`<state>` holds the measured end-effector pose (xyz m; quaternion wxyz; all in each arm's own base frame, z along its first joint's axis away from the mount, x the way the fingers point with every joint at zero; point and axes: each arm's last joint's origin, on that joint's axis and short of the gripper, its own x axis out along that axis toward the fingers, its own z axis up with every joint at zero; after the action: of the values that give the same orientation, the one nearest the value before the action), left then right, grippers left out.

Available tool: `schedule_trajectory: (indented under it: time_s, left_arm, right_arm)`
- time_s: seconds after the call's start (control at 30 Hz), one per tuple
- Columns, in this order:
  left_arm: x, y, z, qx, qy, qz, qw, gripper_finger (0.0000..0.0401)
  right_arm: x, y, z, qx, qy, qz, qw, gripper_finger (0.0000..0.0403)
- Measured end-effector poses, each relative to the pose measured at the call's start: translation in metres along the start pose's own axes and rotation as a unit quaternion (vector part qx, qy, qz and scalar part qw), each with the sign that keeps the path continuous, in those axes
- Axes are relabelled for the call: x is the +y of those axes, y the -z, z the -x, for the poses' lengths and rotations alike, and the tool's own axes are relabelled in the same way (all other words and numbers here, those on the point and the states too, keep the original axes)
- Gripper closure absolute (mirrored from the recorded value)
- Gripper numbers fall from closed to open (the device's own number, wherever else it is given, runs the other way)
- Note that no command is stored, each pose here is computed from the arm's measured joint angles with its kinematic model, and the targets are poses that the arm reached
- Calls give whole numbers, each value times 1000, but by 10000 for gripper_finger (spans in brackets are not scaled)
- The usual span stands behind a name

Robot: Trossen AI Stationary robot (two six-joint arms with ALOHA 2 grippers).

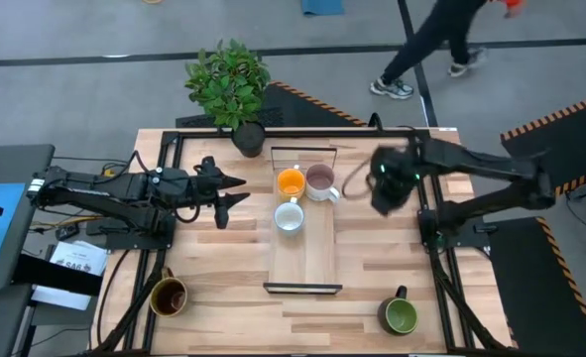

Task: Place coffee mugs
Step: Put the black blue mug on the shelf

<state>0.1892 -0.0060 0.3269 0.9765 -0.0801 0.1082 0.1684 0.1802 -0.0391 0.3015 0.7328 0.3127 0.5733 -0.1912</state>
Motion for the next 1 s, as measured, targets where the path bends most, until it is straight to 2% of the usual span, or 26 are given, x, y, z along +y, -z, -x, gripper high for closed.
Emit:
schedule_trajectory:
  time_s: [0.1, 0.23, 0.33, 0.6, 0.8, 1.0]
  left_arm:
    - [0, 0, 0, 0, -1, 1, 1000, 241]
    - [0, 0, 0, 0, 3, 6, 1000, 241]
    - [0, 0, 0, -1, 0, 14, 1000, 241]
    - [0, 0, 0, -1, 0, 15, 1000, 241]
    - [0, -1, 0, -1, 0, 15, 1000, 241]
    - [0, 0, 0, -1, 0, 15, 1000, 241]
  right_arm:
    - [34, 23, 3, 35, -46, 69, 996, 362]
    - [78, 45, -7, 61, -53, 171, 982, 362]
    - [108, 45, -24, 40, -44, 203, 977, 362]
    - [154, 4, -60, 9, -15, 226, 974, 362]
    - [159, -34, -70, 4, -5, 199, 980, 362]
    - [157, -55, -78, 5, -2, 176, 984, 362]
